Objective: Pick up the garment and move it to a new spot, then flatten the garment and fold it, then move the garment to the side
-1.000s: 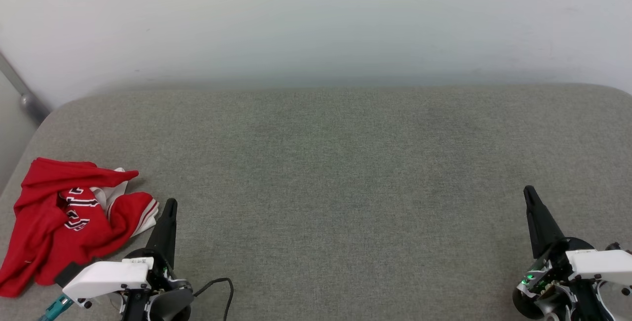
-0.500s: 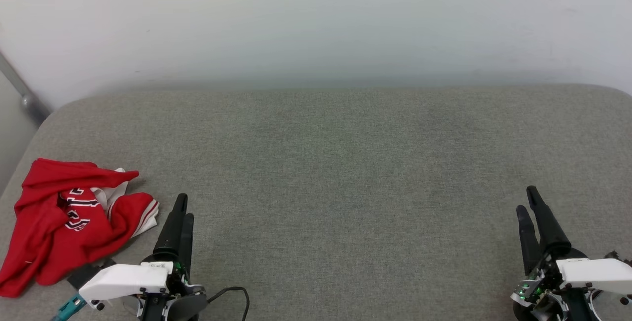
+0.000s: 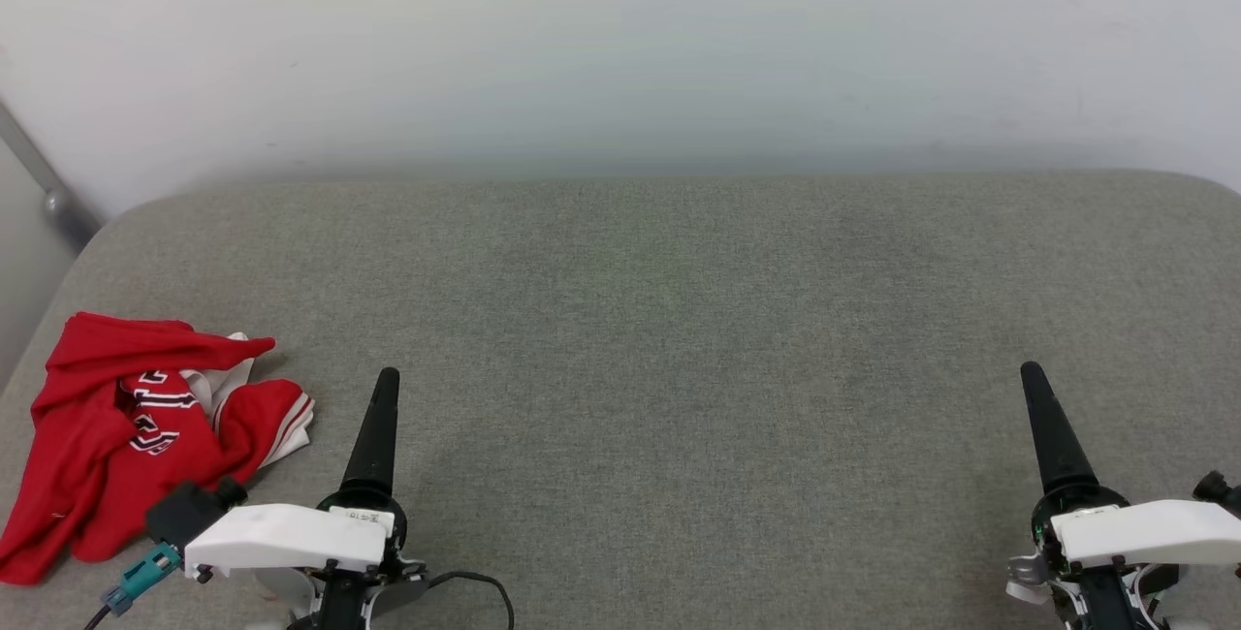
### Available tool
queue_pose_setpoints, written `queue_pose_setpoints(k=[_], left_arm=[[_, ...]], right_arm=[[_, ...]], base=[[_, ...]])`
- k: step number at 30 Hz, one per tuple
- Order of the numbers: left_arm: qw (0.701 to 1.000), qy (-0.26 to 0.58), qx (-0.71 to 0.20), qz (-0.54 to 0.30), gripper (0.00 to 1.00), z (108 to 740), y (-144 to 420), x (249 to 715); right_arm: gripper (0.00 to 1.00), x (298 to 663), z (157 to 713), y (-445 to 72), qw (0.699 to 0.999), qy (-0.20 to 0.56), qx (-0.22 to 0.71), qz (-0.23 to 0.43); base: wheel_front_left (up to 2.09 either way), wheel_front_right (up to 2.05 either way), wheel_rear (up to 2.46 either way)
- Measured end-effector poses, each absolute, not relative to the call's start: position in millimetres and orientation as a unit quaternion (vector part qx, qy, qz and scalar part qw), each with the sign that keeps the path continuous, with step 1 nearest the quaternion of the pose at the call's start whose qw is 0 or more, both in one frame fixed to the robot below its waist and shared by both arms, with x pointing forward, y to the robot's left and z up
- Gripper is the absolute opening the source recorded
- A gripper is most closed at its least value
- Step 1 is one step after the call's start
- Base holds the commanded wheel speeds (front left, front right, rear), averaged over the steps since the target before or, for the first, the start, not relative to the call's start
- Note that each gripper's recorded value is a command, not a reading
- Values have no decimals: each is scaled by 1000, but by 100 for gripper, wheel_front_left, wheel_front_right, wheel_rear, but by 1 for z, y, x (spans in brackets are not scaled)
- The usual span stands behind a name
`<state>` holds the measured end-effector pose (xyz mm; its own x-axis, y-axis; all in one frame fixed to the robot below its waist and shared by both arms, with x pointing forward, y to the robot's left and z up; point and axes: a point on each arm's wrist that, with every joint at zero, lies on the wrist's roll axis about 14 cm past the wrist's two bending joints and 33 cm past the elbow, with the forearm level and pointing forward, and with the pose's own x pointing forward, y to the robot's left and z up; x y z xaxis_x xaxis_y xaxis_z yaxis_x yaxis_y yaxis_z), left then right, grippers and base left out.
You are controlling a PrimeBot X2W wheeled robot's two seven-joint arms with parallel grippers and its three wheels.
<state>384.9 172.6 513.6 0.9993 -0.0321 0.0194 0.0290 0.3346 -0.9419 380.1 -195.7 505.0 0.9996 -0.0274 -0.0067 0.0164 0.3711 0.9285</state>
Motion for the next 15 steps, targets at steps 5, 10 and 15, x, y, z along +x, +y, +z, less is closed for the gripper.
queue_pose_setpoints(k=[5,10,15], left_arm=[[849,-2,-528,-26,100,517,168,385],[885,-5,-463,-38,100,520,162,385],[911,-6,-409,-49,100,522,155,385]], right_arm=[[100,379,507,-196,862,-8,507,-11],[100,379,511,-194,903,-10,430,-5],[100,378,513,-191,929,-8,371,4]], base=[[0,0,0],[0,0,0],[0,0,0]])
